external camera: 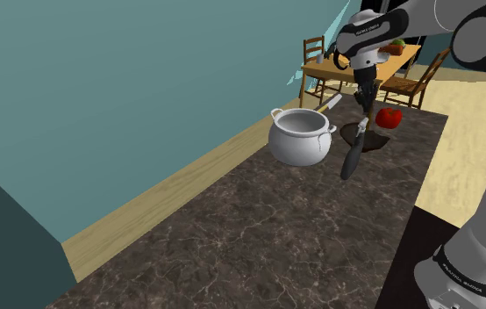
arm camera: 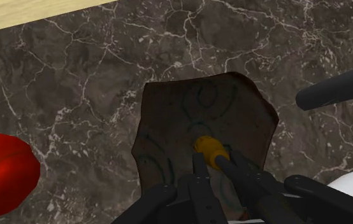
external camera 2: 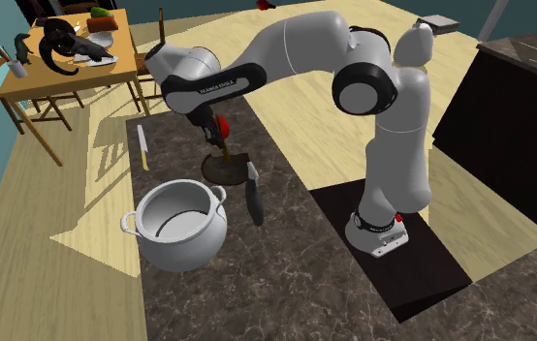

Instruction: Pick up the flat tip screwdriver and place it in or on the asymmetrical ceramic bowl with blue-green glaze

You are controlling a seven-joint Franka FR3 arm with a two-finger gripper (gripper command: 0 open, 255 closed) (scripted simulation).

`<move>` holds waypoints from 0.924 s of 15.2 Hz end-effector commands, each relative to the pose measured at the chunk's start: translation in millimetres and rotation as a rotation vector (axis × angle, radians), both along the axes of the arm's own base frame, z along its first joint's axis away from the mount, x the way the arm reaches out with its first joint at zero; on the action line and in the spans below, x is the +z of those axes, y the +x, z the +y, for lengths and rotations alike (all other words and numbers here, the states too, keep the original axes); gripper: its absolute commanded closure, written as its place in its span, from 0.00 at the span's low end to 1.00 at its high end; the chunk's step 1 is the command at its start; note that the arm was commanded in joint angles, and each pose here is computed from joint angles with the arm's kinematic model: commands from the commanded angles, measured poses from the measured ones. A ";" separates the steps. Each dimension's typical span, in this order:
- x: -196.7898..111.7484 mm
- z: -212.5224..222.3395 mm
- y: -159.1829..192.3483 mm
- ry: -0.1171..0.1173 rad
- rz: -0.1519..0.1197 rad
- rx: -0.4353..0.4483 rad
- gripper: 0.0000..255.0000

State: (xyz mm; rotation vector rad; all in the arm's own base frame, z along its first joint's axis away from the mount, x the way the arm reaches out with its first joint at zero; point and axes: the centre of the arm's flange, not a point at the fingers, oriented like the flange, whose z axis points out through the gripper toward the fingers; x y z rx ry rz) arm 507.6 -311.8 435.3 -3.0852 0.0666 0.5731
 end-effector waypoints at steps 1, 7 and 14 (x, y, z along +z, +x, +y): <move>-11.0 -0.1 -0.1 0.000 0.000 0.000 1.00; -21.4 -0.1 -0.1 0.000 0.000 0.000 1.00; -21.4 -0.1 -0.1 0.000 0.000 0.000 0.00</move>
